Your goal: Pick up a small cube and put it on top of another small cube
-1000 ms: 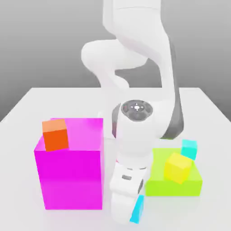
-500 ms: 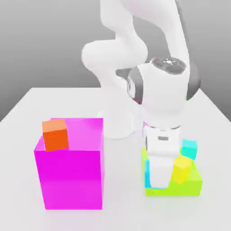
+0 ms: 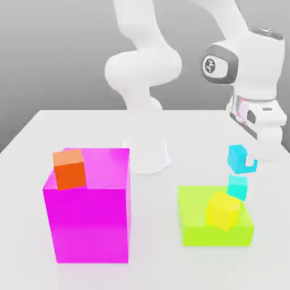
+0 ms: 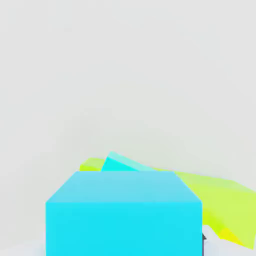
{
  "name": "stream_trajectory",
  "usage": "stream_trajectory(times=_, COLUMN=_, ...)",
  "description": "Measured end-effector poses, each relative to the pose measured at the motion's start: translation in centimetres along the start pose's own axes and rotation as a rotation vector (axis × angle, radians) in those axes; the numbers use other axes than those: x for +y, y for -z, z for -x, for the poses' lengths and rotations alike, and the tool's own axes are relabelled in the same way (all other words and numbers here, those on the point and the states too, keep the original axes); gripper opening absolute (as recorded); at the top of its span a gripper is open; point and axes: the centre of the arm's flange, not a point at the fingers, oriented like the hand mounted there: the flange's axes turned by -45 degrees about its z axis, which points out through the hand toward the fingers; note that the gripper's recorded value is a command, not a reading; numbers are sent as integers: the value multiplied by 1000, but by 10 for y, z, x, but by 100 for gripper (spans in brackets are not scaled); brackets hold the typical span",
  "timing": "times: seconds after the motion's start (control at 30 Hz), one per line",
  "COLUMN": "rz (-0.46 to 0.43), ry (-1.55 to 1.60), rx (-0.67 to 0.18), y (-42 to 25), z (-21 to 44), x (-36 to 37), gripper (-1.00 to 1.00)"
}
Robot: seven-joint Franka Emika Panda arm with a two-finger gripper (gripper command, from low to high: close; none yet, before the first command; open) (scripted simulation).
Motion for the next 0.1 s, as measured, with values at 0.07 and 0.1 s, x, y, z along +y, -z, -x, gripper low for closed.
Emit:
stream_trajectory(times=0.07, rz=0, ry=0, rx=0, y=0, z=0, x=0, gripper=100)
stream_trajectory(times=0.1, rz=0, ry=0, rx=0, y=0, z=0, x=0, gripper=100)
